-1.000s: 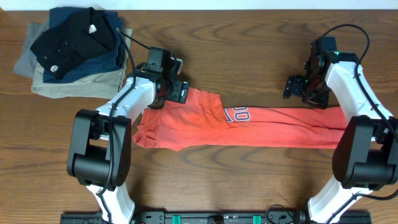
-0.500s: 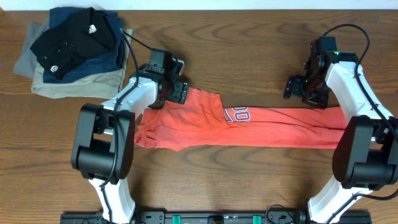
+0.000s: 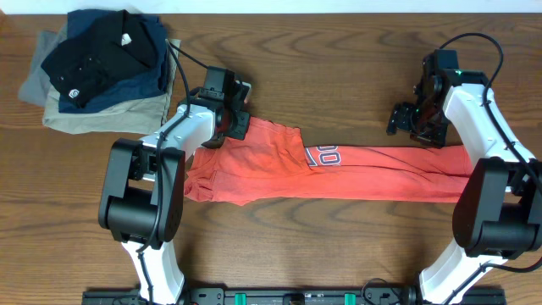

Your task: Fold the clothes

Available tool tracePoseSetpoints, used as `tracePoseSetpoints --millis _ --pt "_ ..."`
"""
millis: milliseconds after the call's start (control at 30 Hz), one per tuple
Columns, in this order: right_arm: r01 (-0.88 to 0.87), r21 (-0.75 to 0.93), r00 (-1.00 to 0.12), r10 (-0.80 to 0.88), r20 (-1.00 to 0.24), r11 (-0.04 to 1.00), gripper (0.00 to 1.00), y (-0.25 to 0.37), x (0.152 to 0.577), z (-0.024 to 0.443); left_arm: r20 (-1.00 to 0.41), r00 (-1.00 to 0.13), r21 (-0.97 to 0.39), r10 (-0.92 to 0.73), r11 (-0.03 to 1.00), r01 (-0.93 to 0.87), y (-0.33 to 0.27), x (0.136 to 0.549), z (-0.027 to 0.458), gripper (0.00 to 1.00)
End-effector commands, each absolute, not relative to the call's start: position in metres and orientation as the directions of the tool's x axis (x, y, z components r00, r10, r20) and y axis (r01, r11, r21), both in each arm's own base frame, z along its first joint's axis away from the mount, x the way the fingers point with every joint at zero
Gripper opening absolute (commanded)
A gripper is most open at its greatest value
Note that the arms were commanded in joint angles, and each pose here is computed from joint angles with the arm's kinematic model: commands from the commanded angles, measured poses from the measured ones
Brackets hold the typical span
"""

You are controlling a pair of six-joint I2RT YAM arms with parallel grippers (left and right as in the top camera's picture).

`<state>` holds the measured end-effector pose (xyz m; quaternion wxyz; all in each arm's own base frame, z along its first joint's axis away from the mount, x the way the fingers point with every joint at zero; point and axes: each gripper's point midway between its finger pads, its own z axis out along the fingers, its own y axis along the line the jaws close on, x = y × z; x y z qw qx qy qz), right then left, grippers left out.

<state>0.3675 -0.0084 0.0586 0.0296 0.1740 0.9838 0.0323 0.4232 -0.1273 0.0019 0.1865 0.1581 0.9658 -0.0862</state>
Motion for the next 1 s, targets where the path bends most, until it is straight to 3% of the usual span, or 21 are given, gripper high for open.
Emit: tracePoseSetpoints --millis 0,467,967 --pt "0.331 0.079 -0.940 0.336 -0.065 0.940 0.78 -0.007 0.367 0.066 -0.405 -0.884 -0.120 0.234 0.945 0.305 -0.128 0.427 0.014 0.06" --pt "0.331 0.078 -0.940 0.336 -0.061 0.940 0.77 -0.007 0.366 0.066 -0.378 -0.913 -0.193 0.154 0.951 0.241 -0.126 0.389 0.080 0.06" --pt "0.332 0.073 -0.941 0.336 -0.046 0.940 0.77 -0.007 0.363 0.066 -0.120 -0.981 -0.340 0.152 0.922 0.184 -0.136 0.322 0.076 0.06"
